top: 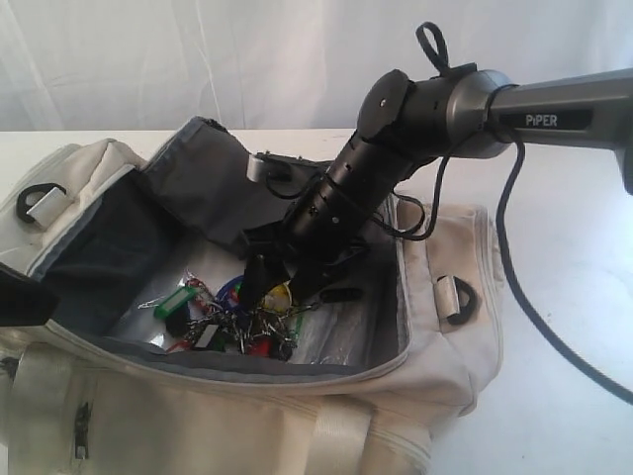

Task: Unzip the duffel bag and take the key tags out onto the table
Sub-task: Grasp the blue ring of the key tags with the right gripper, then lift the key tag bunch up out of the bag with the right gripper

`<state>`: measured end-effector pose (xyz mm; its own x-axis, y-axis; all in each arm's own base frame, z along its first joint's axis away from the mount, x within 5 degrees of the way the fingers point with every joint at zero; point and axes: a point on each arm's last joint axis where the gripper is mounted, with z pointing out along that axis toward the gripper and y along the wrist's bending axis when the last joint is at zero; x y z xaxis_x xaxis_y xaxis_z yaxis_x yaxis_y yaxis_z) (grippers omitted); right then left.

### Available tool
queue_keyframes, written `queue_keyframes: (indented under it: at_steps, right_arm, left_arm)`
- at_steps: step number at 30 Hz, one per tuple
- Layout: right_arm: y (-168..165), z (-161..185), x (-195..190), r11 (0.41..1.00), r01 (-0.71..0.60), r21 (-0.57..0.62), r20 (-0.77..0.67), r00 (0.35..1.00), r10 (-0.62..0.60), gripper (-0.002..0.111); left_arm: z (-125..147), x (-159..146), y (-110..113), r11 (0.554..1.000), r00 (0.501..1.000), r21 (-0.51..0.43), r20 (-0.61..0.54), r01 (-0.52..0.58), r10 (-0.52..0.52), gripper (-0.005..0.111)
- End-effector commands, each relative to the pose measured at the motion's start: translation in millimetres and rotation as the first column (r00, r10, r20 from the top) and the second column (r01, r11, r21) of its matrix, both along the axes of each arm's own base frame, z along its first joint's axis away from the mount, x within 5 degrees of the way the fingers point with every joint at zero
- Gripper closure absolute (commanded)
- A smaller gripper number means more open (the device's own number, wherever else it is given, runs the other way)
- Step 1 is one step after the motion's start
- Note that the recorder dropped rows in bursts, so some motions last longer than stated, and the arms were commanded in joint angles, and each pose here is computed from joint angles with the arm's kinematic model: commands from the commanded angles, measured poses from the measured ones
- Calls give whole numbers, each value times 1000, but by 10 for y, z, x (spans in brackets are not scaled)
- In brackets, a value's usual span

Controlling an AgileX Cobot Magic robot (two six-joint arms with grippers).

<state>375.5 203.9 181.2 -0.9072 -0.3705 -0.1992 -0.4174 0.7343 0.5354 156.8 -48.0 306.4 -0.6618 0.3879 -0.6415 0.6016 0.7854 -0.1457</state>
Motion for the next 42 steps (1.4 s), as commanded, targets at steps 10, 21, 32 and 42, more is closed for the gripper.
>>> queue_keyframes:
  at_steps: [10,21,32,42]
  right_arm:
    - [67,58,-103,991,-106,76,-45,993,110,63]
    - [83,-180,-11,997,-55,53,-29,998,57,46]
    - [130,-157,-91,978,-152,141,-62,985,162,108]
    - [16,731,-88,984,-152,91,299,947,119,108]
  left_arm:
    - [6,-25,-14,1000,1000,-27,-5,2,-2,107]
    - [13,-25,-23,999,1000,-33,4,15,-15,107]
    - [13,-25,-23,999,1000,-32,5,17,-17,107]
    - [13,-25,-23,999,1000,-31,6,18,-18,107]
